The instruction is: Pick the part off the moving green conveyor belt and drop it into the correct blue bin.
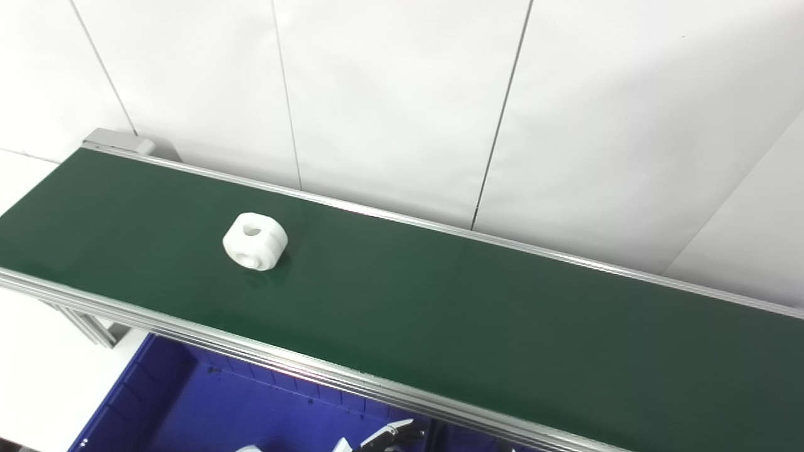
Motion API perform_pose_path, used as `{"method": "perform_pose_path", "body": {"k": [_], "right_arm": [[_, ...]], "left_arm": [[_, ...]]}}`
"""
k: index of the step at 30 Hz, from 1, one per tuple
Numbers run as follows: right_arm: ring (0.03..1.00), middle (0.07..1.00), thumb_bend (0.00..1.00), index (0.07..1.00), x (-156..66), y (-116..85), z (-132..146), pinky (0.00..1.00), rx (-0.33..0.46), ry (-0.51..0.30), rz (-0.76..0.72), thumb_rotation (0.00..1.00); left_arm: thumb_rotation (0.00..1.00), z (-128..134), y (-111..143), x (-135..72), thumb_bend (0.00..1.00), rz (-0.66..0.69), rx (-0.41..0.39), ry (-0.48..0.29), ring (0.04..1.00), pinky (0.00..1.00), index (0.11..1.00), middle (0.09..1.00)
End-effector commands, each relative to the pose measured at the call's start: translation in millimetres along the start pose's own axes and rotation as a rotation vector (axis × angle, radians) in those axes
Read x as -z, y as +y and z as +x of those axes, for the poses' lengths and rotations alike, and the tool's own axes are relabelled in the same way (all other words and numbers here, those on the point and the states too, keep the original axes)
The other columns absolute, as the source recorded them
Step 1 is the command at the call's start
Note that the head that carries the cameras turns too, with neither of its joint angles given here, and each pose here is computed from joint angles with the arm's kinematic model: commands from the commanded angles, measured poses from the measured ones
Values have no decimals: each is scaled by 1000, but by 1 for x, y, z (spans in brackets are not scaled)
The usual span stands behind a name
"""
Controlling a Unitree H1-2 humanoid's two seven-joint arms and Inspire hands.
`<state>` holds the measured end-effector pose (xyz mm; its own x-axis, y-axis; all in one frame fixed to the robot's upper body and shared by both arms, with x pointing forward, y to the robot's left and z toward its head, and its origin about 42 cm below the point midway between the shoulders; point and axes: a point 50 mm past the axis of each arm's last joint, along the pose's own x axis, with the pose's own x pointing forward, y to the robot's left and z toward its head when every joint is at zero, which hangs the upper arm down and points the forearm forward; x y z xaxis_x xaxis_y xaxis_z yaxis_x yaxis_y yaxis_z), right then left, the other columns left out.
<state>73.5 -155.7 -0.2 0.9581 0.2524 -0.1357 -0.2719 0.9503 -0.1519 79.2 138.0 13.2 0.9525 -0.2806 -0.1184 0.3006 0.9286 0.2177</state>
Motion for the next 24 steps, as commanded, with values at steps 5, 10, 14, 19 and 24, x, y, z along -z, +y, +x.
{"method": "perform_pose_path", "body": {"k": [5, 10, 14, 19, 24], "right_arm": [[936, 995, 827, 990, -8, 2, 2, 961, 0, -46, 16, 1000], [943, 996, 832, 999, -9, 4, 6, 972, -4, -53, 11, 1000], [982, 1000, 813, 1000, -9, 3, 7, 997, -2, -60, -7, 1000], [1000, 1000, 763, 1000, -9, -1, 8, 1000, -2, -68, -34, 1000], [996, 1000, 742, 1000, -8, -2, 8, 1000, 0, -65, -28, 1000]], "left_arm": [[785, 5, -8, -14, 674, -23, -7, -52, 818, 715, 817, 819], [805, 6, -1, -30, 739, -17, 4, -138, 812, 701, 821, 819], [797, 13, 2, -62, 755, -17, -1, -274, 785, 660, 806, 810], [665, 28, 15, -112, 793, -46, -9, -465, 796, 659, 815, 820], [479, 46, 39, -146, 912, -12, -26, -539, 804, 673, 808, 814]]}}
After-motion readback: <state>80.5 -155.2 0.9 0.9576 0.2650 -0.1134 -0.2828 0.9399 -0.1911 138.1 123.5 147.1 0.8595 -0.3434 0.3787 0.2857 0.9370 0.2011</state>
